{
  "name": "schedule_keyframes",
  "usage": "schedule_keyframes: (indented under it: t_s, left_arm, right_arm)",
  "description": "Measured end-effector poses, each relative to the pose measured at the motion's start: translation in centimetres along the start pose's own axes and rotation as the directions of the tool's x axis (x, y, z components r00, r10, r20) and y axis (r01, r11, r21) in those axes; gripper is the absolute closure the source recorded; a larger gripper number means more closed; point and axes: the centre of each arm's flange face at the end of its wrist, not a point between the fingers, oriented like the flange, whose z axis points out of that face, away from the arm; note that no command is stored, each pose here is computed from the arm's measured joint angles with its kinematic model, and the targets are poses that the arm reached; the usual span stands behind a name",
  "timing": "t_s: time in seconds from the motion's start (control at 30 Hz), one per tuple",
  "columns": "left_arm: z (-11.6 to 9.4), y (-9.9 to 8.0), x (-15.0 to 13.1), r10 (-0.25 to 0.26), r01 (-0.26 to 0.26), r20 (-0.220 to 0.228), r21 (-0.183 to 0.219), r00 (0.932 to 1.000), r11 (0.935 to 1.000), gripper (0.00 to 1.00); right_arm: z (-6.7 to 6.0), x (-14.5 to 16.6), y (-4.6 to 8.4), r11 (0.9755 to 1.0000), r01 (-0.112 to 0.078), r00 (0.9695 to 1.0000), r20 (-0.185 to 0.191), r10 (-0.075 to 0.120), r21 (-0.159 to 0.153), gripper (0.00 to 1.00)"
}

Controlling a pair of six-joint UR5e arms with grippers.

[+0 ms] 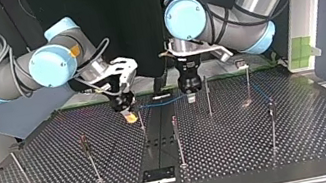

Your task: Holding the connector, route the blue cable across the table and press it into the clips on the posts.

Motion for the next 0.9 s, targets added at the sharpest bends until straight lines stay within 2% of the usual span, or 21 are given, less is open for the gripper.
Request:
schedule_keyframes:
  t_s: [0.17,0.3,0.43,0.6,0.77,0.9]
  left_arm:
    - [-1.0,-0.1,-2.2,-0.013,0.013,0.040,0.007,0.9991,0.9999,1.00]
    - [-1.5,-0.2,-4.0,-0.033,0.031,0.085,0.022,0.9958,0.9993,1.00]
    - [-1.4,-0.6,-5.5,-0.050,0.045,0.122,0.045,0.9913,0.9980,1.00]
    - [0.2,-0.6,-5.0,-0.060,0.054,0.136,0.048,0.9889,0.9974,1.00]
    - [1.8,-0.5,-4.3,-0.047,0.042,0.128,0.042,0.9907,0.9982,1.00]
    - [3.4,-0.2,-3.0,-0.039,0.035,0.122,0.036,0.9917,0.9987,1.00]
  right_arm:
    - [-1.5,2.5,-0.8,0.9995,0.002,0.9991,-0.041,-0.001,0.030,1.00]
    - [-2.8,4.7,-1.7,0.9978,-0.001,0.9970,-0.078,0.006,0.066,1.00]
    - [-3.8,6.4,-2.3,0.9967,0.003,0.9942,-0.108,0.006,0.081,1.00]
    - [-3.1,5.9,-1.5,0.9974,0.000,0.9950,-0.099,0.008,0.072,1.00]
    - [-2.4,5.6,-0.4,0.9983,-0.007,0.9951,-0.098,0.013,0.058,1.00]
    - [-1.3,4.7,0.9,0.9990,-0.014,0.9965,-0.082,0.018,0.043,1.00]
